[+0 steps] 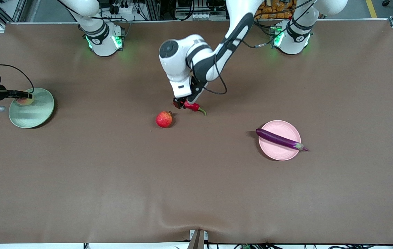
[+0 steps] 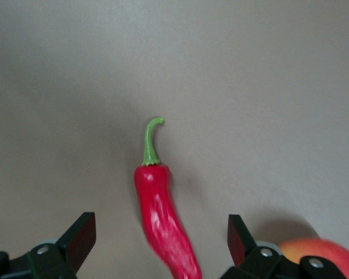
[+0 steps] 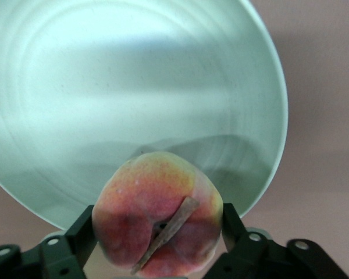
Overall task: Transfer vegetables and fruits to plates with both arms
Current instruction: 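Grasp the red chili with the left gripper while the right gripper places the peach, then carry the chili to the pink plate while the right gripper grasps the apple, then lower the chili onto the pink plate while the right gripper carries the apple, then release the apple on the green plate while the left gripper withdraws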
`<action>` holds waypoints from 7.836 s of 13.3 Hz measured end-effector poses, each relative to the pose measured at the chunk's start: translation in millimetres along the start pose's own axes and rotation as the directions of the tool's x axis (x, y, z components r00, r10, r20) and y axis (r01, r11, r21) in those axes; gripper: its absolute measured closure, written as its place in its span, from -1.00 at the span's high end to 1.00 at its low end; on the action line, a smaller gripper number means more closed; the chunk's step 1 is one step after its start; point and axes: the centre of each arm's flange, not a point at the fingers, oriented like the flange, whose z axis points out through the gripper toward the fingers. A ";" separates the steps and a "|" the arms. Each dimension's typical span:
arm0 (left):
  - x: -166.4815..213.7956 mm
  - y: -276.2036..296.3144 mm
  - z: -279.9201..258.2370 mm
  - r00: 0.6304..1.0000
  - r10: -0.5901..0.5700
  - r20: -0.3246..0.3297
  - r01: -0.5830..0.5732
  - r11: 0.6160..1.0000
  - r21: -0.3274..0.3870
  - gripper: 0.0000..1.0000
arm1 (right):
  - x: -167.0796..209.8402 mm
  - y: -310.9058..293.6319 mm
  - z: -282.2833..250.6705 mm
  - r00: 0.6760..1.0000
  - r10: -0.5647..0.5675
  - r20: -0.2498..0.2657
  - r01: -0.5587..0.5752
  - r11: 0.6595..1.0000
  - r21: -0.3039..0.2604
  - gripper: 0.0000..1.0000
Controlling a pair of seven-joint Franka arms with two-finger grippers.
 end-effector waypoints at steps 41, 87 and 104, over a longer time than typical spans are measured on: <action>512.5 -68.6 20.9 0.993 -0.084 0.078 0.053 0.940 0.338 -0.35 | 72.9 -755.7 43.6 0.759 0.651 -0.001 -0.651 0.759 -0.004 1.00; 478.4 -64.3 -50.9 0.989 0.147 -0.023 -0.131 0.934 0.332 1.00 | 54.7 -63.7 -15.0 0.989 0.100 0.108 -0.109 0.991 0.078 0.59; 565.8 -190.9 -241.2 0.705 0.691 0.161 -0.694 0.719 -0.050 1.00 | 148.4 -400.3 -340.2 0.887 -0.429 -0.170 0.388 0.893 -0.228 1.00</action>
